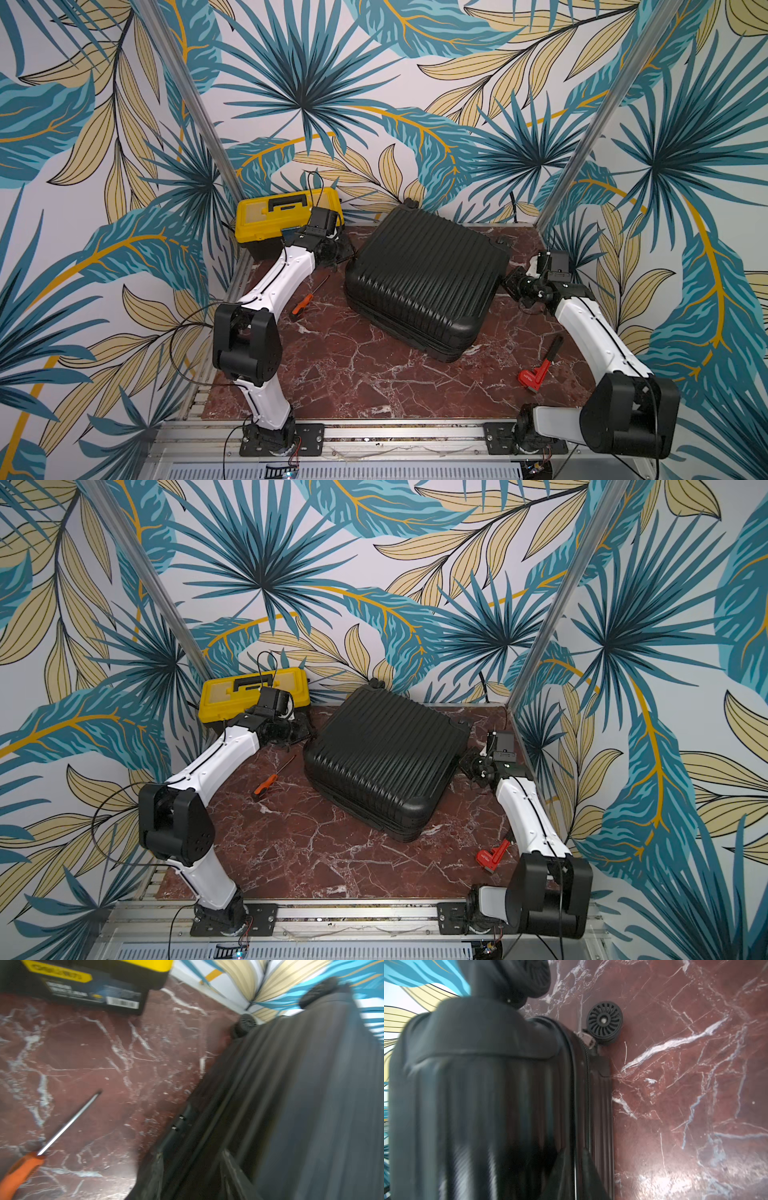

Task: Open the suitcase zippers
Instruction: Adjust the suitcase at the center of the board.

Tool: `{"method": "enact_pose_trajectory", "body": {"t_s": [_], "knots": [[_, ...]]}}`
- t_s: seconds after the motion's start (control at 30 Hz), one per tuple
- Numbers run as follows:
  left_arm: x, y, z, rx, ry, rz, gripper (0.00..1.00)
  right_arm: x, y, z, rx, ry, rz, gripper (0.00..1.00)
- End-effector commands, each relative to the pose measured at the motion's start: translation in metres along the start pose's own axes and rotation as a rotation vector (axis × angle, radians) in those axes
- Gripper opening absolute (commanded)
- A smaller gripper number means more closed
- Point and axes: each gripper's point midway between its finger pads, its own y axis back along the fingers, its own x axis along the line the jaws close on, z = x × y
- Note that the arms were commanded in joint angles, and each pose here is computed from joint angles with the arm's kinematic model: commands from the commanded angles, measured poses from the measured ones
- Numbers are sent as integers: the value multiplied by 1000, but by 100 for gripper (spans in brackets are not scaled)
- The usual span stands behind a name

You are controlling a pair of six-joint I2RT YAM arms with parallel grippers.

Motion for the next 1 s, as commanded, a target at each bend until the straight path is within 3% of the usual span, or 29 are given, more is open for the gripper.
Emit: {"method": "enact_pose_trajectory", "body": {"t_s": [0.0, 0.2, 0.33, 0.47, 0.63, 0.8, 0.97], "knots": [[-25, 7, -44, 107, -17, -118, 45, 45, -2, 10, 34, 40, 146, 16], [-29, 15, -96, 176, 31, -211, 45, 74, -35, 18, 160, 47, 243, 16], [-32, 21, -118, 213, 32, -243, 45, 79, -36, 30, 147, 91, 221, 16], [-32, 34, -117, 175, 26, -254, 45, 45, -24, 43, 66, 75, 71, 15], [-9, 37, -108, 107, 26, -155, 46, -9, -3, 37, -51, -61, 8, 6], [27, 30, -96, 53, 87, -51, 47, -49, -5, 3, -41, -169, 39, 0], [34, 20, -94, 75, 105, -39, 46, -80, -16, -7, -23, -369, 229, 0]]}}
